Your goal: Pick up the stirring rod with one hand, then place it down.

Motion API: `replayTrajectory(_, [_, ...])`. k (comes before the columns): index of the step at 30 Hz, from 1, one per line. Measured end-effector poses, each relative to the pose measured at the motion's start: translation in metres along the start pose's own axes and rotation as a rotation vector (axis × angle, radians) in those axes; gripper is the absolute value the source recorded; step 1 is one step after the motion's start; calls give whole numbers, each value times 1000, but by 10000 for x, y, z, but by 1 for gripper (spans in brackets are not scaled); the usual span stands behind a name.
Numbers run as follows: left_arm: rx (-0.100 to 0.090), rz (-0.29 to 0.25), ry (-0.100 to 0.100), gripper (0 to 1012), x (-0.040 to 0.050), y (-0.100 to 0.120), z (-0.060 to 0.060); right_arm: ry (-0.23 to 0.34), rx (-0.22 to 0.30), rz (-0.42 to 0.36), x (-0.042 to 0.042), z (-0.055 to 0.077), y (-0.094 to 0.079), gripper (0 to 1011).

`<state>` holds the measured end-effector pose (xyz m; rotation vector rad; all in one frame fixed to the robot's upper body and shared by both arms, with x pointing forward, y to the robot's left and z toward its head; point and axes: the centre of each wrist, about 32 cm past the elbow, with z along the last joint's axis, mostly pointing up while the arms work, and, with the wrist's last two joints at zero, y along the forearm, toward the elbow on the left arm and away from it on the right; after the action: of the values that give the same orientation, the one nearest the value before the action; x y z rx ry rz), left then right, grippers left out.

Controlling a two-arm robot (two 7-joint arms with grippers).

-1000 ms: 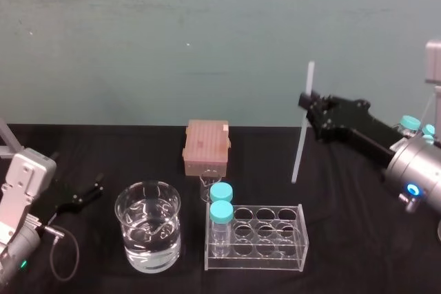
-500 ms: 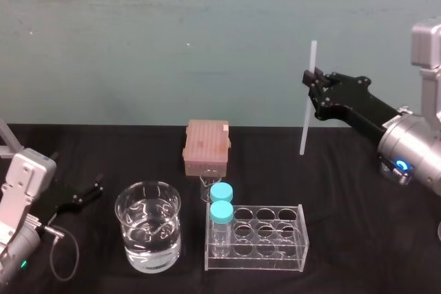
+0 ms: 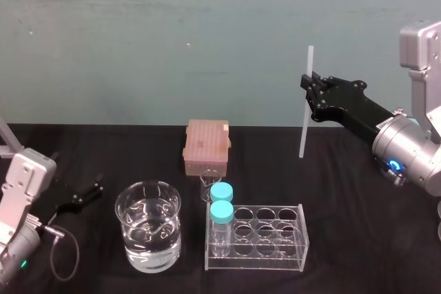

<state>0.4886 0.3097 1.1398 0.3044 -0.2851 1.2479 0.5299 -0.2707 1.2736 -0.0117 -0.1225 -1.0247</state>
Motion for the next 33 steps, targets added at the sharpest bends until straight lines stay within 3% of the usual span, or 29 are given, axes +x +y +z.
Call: replayTrajectory(33, [0,0,0,1005,0,0,0,3,-3,3,-7,-4,-7,67])
